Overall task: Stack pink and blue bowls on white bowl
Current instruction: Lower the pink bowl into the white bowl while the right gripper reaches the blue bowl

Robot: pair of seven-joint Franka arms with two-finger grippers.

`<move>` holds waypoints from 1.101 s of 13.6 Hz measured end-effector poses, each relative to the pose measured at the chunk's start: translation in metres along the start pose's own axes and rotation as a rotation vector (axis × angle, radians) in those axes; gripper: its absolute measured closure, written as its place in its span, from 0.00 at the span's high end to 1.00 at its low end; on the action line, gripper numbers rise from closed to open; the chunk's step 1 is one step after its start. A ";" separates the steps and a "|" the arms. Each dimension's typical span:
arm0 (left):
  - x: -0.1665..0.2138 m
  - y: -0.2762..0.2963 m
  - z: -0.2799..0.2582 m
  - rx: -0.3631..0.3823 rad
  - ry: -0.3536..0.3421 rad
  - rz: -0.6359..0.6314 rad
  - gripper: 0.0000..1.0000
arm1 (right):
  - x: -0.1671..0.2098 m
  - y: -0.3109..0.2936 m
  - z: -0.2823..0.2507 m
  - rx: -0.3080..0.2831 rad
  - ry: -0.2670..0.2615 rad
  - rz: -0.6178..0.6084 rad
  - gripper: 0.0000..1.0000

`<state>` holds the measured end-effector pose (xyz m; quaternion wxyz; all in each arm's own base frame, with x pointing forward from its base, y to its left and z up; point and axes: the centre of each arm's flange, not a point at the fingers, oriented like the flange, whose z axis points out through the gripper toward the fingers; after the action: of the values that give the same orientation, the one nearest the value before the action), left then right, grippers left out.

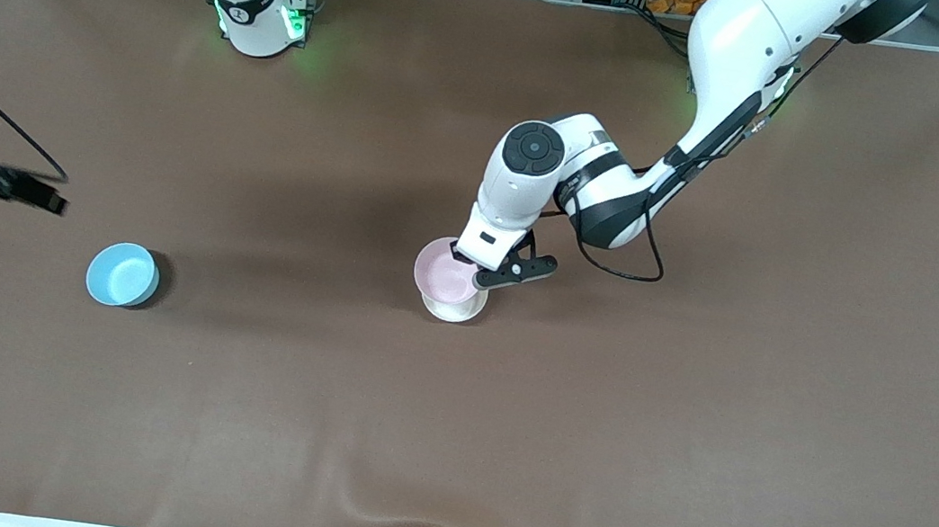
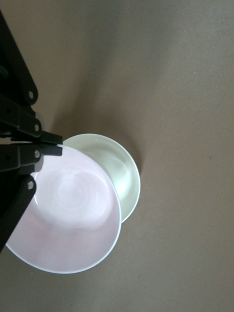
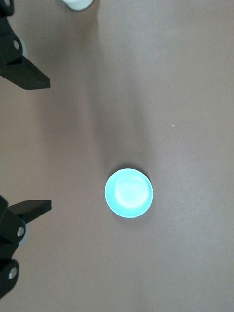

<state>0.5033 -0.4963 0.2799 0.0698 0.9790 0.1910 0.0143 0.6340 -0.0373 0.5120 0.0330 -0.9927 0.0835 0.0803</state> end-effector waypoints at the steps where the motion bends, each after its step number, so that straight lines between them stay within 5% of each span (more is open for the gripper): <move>1: 0.000 -0.001 0.005 0.007 0.005 0.005 0.03 | 0.010 -0.001 0.023 -0.007 -0.037 0.002 1.00; 6: -0.005 -0.004 0.029 0.031 -0.010 0.018 0.03 | 0.058 0.007 0.151 -0.038 -0.181 -0.061 1.00; 9: -0.006 -0.005 0.035 0.033 -0.015 0.001 0.03 | 0.077 0.024 0.197 -0.031 -0.173 -0.207 1.00; 15: 0.004 -0.003 0.029 0.022 -0.003 -0.015 0.38 | 0.074 0.093 0.230 0.006 -0.199 -0.276 1.00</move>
<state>0.5071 -0.4962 0.2504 0.0593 0.9783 0.1984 0.0099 0.6550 -0.1222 0.2685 0.0548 -0.9818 -0.0573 0.1727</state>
